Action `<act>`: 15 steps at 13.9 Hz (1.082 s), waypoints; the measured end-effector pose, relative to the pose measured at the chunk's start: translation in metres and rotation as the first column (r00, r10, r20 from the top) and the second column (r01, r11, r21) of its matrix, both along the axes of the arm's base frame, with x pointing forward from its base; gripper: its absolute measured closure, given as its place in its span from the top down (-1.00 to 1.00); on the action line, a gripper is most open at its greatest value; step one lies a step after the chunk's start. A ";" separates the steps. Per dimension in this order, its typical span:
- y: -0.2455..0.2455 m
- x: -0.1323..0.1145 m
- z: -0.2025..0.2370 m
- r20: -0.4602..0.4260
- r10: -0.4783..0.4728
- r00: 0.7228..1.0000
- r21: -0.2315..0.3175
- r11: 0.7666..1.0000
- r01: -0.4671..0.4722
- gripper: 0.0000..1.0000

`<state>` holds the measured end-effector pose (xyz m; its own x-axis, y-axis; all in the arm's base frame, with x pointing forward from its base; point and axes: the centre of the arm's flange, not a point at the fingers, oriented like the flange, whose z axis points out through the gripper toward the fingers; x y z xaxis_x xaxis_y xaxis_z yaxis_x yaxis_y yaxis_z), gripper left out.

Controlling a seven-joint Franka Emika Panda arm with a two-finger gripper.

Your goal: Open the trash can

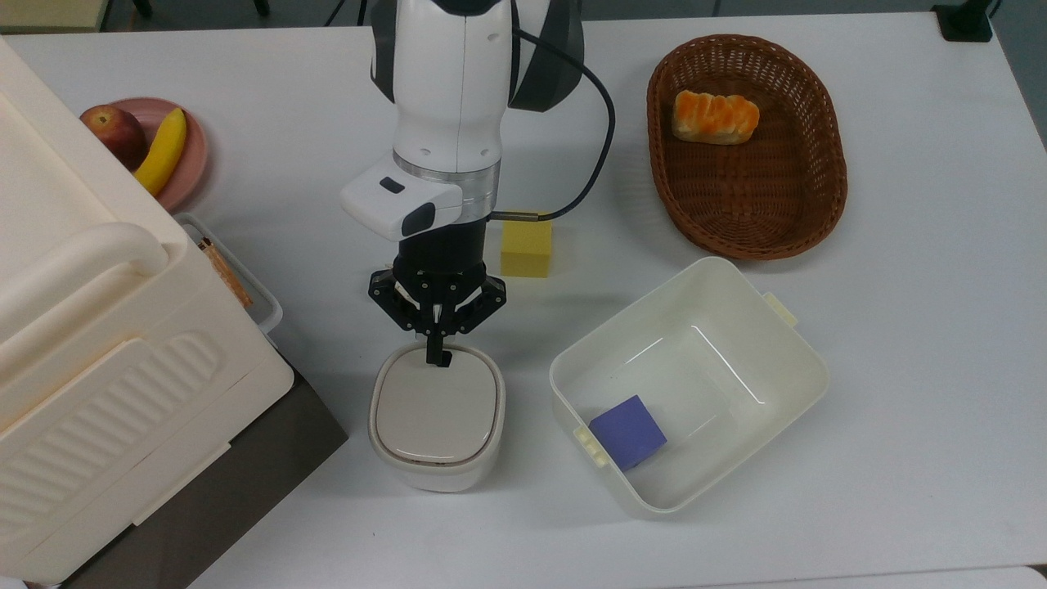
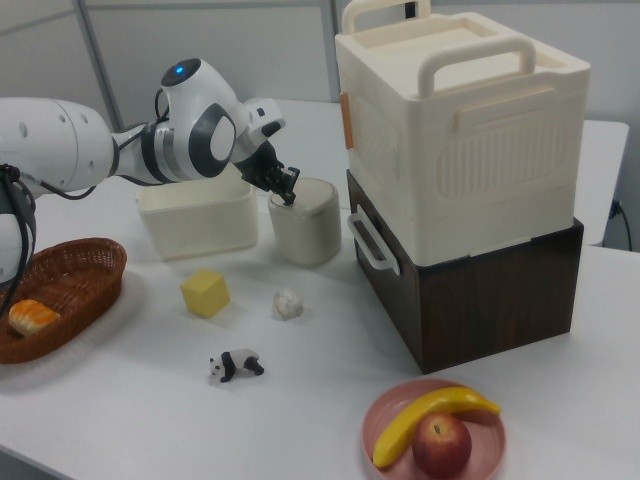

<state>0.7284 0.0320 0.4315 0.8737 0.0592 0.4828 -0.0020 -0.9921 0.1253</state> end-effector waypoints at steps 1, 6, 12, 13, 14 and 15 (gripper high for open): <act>0.000 0.000 -0.001 -0.002 0.002 1.000 -0.004 1.000 -0.002 -0.98; 0.006 0.001 -0.006 -0.005 0.037 0.999 -0.059 0.998 -0.038 -0.98; -0.009 0.001 0.040 0.077 -0.033 0.996 0.041 0.999 0.030 -0.98; -0.018 -0.003 0.063 0.104 -0.061 0.993 0.079 0.995 0.053 -0.98; -0.026 -0.010 0.085 0.129 -0.086 0.988 0.113 0.991 0.072 -0.98; -0.031 -0.018 0.104 0.147 -0.105 0.984 0.140 0.987 0.084 -0.98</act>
